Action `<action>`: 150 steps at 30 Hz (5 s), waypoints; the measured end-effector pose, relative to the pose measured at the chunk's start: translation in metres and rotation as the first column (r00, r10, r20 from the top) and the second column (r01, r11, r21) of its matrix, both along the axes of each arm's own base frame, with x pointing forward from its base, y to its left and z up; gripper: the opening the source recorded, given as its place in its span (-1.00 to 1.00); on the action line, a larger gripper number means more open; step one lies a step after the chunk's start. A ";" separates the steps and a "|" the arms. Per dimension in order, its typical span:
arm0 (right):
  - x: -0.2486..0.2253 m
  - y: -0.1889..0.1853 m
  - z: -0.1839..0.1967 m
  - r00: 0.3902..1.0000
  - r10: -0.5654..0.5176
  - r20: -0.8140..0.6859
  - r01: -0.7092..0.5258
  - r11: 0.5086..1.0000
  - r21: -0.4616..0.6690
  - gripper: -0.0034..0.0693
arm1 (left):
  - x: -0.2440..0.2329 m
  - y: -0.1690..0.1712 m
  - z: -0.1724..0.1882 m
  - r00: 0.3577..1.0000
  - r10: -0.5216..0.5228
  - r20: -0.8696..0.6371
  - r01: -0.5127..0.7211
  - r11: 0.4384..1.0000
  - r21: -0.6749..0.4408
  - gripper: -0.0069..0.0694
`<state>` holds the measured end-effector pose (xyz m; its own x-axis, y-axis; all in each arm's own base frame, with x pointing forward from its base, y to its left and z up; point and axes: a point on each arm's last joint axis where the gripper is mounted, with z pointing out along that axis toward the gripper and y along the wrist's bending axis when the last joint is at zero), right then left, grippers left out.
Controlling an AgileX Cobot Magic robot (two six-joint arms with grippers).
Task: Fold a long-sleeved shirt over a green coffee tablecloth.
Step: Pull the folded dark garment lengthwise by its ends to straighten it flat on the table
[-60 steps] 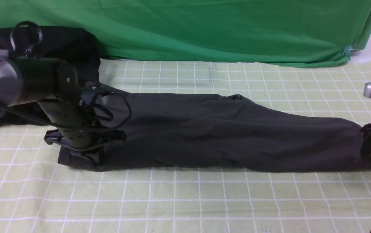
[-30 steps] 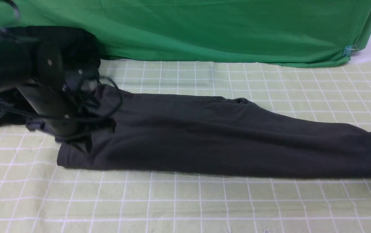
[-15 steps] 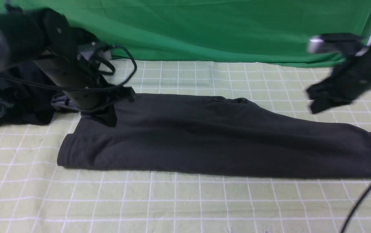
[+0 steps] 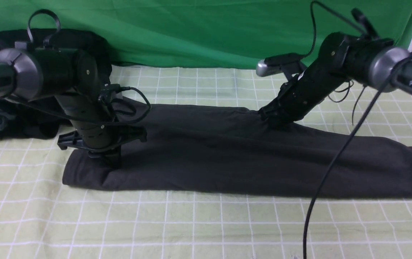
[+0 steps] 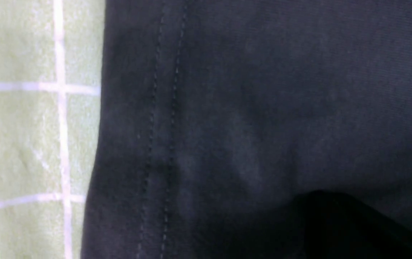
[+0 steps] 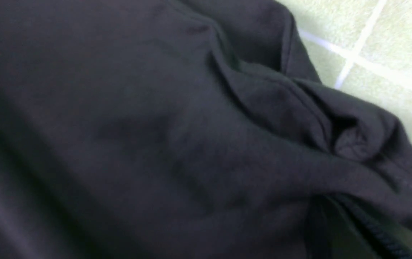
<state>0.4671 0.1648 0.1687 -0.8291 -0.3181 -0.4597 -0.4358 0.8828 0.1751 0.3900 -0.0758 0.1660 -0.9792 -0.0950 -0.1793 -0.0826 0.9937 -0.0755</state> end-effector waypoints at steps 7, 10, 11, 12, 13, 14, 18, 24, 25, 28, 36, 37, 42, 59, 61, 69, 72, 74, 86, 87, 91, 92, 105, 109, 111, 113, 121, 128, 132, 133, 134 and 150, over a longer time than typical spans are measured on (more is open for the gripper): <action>0.012 0.000 -0.011 0.997 -0.031 0.073 0.031 0.999 0.006 -0.86 | -0.001 0.000 0.003 1.000 0.003 0.012 -0.003 1.000 -0.003 -0.83; 0.016 -0.007 -0.005 0.997 -0.040 0.071 0.040 0.999 0.000 -0.84 | -0.006 0.001 0.011 1.000 0.002 0.006 -0.002 1.000 -0.001 -0.83; 0.017 -0.012 0.000 0.997 -0.039 0.065 0.039 0.999 -0.006 -0.84 | -0.009 0.003 0.016 1.000 0.001 0.004 -0.001 1.000 0.003 -0.83; 0.017 -0.018 0.006 0.998 -0.037 0.053 0.038 0.999 -0.018 -0.84 | -0.013 0.005 0.023 1.000 0.001 0.005 -0.001 1.000 0.009 -0.83; 0.017 -0.025 0.016 0.998 -0.037 0.047 0.039 0.999 -0.030 -0.84 | -0.016 0.007 0.032 1.000 0.001 0.018 -0.001 1.000 0.012 -0.83; 0.016 -0.035 0.034 0.998 -0.040 0.053 0.042 0.998 -0.040 -0.84 | -0.019 0.009 0.043 0.999 -0.002 0.043 0.002 1.000 0.013 -0.83; 0.002 -0.067 0.092 0.995 -0.065 0.079 0.069 0.996 -0.061 -0.83 | -0.031 0.012 0.081 0.992 -0.020 0.128 0.019 1.000 0.011 -0.83; -0.046 -0.162 0.162 0.967 -0.251 0.033 0.253 0.962 -0.100 -0.82 | -0.062 0.018 0.103 0.984 -0.037 0.174 0.035 0.999 0.010 -0.83; -0.054 -0.177 0.161 0.956 -0.294 0.010 0.293 0.950 -0.106 -0.82 | -0.068 0.019 0.098 0.986 -0.037 0.161 0.035 0.999 0.012 -0.83; -0.070 -0.207 0.144 0.917 -0.394 -0.065 0.385 0.916 -0.117 -0.79 | -0.079 0.021 0.080 0.988 -0.040 0.149 0.039 0.999 0.015 -0.83; -0.056 -0.162 0.136 0.968 -0.244 0.062 0.240 0.968 0.069 -0.26 | -0.039 0.019 0.084 0.978 -0.028 0.207 0.028 1.000 0.004 -0.83; -0.053 -0.153 0.136 0.971 -0.220 0.091 0.214 0.974 0.078 -0.19 | -0.034 0.020 0.086 0.979 -0.023 0.203 0.023 1.000 0.005 -0.83; -0.029 -0.070 0.120 0.978 0.001 0.209 -0.014 0.998 0.062 0.07 | -0.014 0.022 0.084 0.985 -0.010 0.170 0.008 1.000 0.009 -0.83; -0.001 0.045 0.009 0.931 0.345 0.122 -0.326 0.934 -0.148 0.39 | -0.019 0.025 0.082 0.995 -0.019 0.102 0.015 0.999 0.038 -0.83; 0.000 0.045 0.004 0.935 0.336 0.115 -0.317 0.935 -0.157 0.26 | -0.019 0.025 0.082 0.995 -0.019 0.102 0.015 0.999 0.038 -0.83; 0.008 0.046 0.016 0.934 0.312 0.176 -0.286 0.945 -0.158 -0.79 | -0.019 0.025 0.082 0.995 -0.019 0.102 0.015 0.999 0.039 -0.83; 0.014 0.047 0.030 0.921 0.314 0.231 -0.278 0.945 -0.174 -0.88 | -0.019 0.025 0.082 0.995 -0.019 0.102 0.015 0.999 0.039 -0.83; 0.016 0.047 0.037 0.916 0.314 0.251 -0.276 0.945 -0.175 -0.88 | -0.019 0.025 0.082 0.994 -0.019 0.103 0.015 0.999 0.039 -0.83; 0.011 0.061 0.014 0.912 0.367 0.185 -0.339 0.926 -0.166 0.20 | -0.019 0.025 0.082 0.994 -0.019 0.106 0.015 0.999 0.039 -0.83; 0.012 0.061 0.013 0.912 0.367 0.182 -0.339 0.926 -0.166 0.20 | -0.019 0.025 0.082 0.994 -0.019 0.106 0.015 0.999 0.039 -0.83; 0.013 0.062 -0.003 0.921 0.359 0.152 -0.335 0.928 -0.162 -0.04 | -0.019 0.025 0.082 0.994 -0.019 0.106 0.015 0.999 0.039 -0.83; 0.013 0.062 -0.004 0.922 0.356 0.152 -0.332 0.929 -0.161 -0.15 | -0.019 0.025 0.082 0.994 -0.019 0.106 0.015 0.999 0.039 -0.83; 0.024 0.062 0.015 0.910 0.330 0.252 -0.292 0.940 -0.176 -0.88 | -0.019 0.025 0.082 0.994 -0.019 0.106 0.015 0.999 0.039 -0.83; 0.027 0.061 0.020 0.898 0.333 0.288 -0.283 0.938 -0.202 -0.88 | -0.019 0.025 0.082 0.995 -0.019 0.103 0.015 0.999 0.039 -0.83; 0.028 0.061 0.019 0.897 0.334 0.291 -0.283 0.937 -0.205 -0.88 | -0.019 0.025 0.082 0.995 -0.019 0.099 0.016 0.999 0.040 -0.83; 0.029 0.061 0.019 0.894 0.332 0.302 -0.278 0.938 -0.206 -0.88 | -0.019 0.025 0.082 0.995 -0.019 0.097 0.016 0.999 0.040 -0.83; 0.032 0.060 0.027 0.896 0.281 0.345 -0.225 0.955 -0.194 -0.21 | -0.019 0.025 0.082 0.995 -0.019 0.098 0.016 0.999 0.040 -0.83; 0.004 0.023 0.118 0.930 0.213 0.298 -0.105 0.934 -0.342 -0.04 | -0.027 0.026 0.106 0.986 -0.018 0.168 0.013 0.999 0.029 -0.83; -0.014 -0.029 0.163 0.967 0.090 0.237 -0.004 0.940 -0.340 -0.70 | -0.036 0.025 0.125 0.976 -0.014 0.219 0.015 1.000 -0.002 -0.83; -0.014 -0.040 0.166 0.973 0.054 0.226 0.024 0.945 -0.326 -0.74 | -0.036 0.024 0.127 0.975 -0.015 0.223 0.017 1.000 -0.006 -0.83; -0.017 -0.075 0.168 0.982 -0.060 0.177 0.105 0.960 -0.258 -0.85 | -0.039 0.023 0.131 0.972 -0.023 0.233 0.028 0.999 -0.020 -0.83; -0.094 -0.237 0.041 0.827 -0.508 -0.241 0.463 0.858 -0.221 0.65 | -0.060 0.025 0.050 0.988 -0.055 0.142 0.057 0.998 -0.014 -0.83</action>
<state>0.3730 -0.0717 0.2097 -0.9797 0.1156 -0.1639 0.1044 0.9917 0.0756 0.3300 -0.0507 0.2156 -0.9478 -0.0452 -0.3157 -0.0141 0.9949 -0.0999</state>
